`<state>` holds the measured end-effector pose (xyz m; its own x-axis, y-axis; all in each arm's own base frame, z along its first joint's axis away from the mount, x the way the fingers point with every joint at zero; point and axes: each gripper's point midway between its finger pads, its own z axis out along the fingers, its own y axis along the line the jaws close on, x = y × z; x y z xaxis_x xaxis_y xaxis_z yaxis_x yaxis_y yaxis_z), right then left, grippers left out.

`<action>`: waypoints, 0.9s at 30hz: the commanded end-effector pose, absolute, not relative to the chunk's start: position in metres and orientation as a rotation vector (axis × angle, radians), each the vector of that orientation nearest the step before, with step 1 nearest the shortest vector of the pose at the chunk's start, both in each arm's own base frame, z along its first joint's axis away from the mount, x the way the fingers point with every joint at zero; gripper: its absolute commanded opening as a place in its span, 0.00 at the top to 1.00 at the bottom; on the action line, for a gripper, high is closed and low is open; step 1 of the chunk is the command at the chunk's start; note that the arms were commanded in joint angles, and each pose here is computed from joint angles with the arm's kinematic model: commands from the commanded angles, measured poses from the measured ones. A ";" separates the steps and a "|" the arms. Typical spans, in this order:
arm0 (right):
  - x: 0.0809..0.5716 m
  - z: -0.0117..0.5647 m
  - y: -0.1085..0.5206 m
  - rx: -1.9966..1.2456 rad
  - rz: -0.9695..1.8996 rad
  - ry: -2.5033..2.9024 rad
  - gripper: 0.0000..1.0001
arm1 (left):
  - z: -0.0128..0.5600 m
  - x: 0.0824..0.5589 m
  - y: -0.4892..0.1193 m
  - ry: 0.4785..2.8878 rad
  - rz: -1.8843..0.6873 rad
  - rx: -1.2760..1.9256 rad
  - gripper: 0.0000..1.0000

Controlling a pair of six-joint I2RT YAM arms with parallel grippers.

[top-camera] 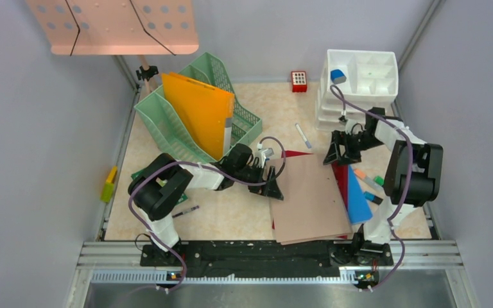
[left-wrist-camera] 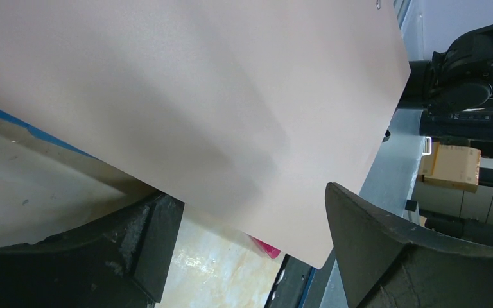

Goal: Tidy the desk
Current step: Pick up the folder from the center of the board.

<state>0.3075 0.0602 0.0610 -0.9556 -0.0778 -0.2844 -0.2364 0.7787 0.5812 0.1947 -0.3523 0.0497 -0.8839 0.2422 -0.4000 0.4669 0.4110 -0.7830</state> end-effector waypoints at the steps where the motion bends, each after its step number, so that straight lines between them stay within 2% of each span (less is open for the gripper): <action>1: 0.303 0.088 0.048 -0.315 0.850 2.714 0.20 | 0.021 0.203 -0.339 2.522 -1.276 0.576 0.13; 12: 0.264 0.069 0.047 -0.359 0.854 2.802 0.21 | 0.023 0.205 -0.339 2.517 -1.266 0.580 0.12; 27: 0.235 0.028 0.076 -0.418 1.101 2.907 0.23 | 0.018 0.204 -0.339 2.530 -1.271 0.580 0.12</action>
